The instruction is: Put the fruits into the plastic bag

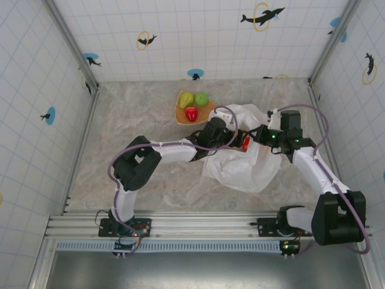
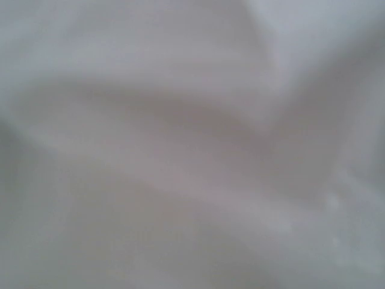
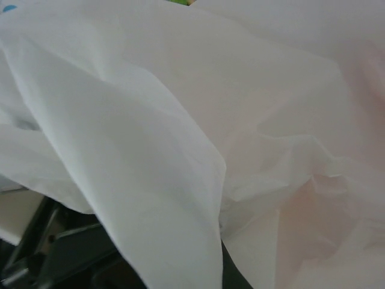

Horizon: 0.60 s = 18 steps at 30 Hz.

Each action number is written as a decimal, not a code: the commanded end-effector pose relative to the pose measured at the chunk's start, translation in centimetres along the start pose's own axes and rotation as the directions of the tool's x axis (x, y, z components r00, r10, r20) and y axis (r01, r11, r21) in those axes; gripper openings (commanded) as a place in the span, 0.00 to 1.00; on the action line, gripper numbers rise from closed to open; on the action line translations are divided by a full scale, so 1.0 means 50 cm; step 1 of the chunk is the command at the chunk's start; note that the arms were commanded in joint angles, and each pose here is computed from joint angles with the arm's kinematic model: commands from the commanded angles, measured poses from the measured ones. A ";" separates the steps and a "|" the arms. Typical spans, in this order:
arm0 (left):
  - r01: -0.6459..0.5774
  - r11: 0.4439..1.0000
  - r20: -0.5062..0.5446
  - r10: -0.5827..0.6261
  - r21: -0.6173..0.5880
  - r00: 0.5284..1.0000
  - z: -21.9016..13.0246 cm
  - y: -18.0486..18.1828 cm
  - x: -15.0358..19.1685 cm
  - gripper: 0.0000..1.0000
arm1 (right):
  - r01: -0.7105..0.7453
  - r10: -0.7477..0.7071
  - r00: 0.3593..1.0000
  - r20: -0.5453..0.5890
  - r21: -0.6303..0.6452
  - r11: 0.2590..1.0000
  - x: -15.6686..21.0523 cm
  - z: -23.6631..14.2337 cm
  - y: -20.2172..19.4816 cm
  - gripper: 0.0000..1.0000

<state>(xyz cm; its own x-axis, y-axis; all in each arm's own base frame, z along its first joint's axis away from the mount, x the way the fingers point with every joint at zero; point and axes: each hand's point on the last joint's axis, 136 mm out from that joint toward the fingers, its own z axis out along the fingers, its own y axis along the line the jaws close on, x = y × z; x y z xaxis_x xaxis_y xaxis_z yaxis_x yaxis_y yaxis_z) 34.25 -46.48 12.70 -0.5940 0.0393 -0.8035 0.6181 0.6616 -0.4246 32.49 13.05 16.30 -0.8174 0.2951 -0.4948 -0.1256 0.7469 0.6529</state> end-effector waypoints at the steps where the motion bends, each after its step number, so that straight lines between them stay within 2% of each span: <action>1: -0.029 0.999 0.005 0.029 0.025 1.000 -0.026 -0.007 -0.016 0.98 | -0.001 0.001 1.000 -0.008 0.019 1.000 0.003 0.005 -0.015 0.03; 10: -0.025 0.994 -0.012 0.026 0.103 1.000 -0.099 -0.021 -0.026 0.97 | 0.014 -0.014 1.000 -0.006 0.050 0.999 -0.009 -0.004 -0.027 0.03; 18: -0.054 0.981 -0.151 0.083 0.186 0.985 -0.205 -0.026 0.058 0.93 | 0.003 -0.003 1.000 -0.009 0.071 0.997 -0.004 -0.005 -0.050 0.03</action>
<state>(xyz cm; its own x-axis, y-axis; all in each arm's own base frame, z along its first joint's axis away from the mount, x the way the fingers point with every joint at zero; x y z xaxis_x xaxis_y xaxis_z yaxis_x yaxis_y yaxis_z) 29.20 -40.75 16.30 -0.6061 0.1088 -0.7879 0.6942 0.5559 -0.4572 32.62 11.20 15.02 -0.8219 0.2969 -0.4861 -0.0848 0.7801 0.6199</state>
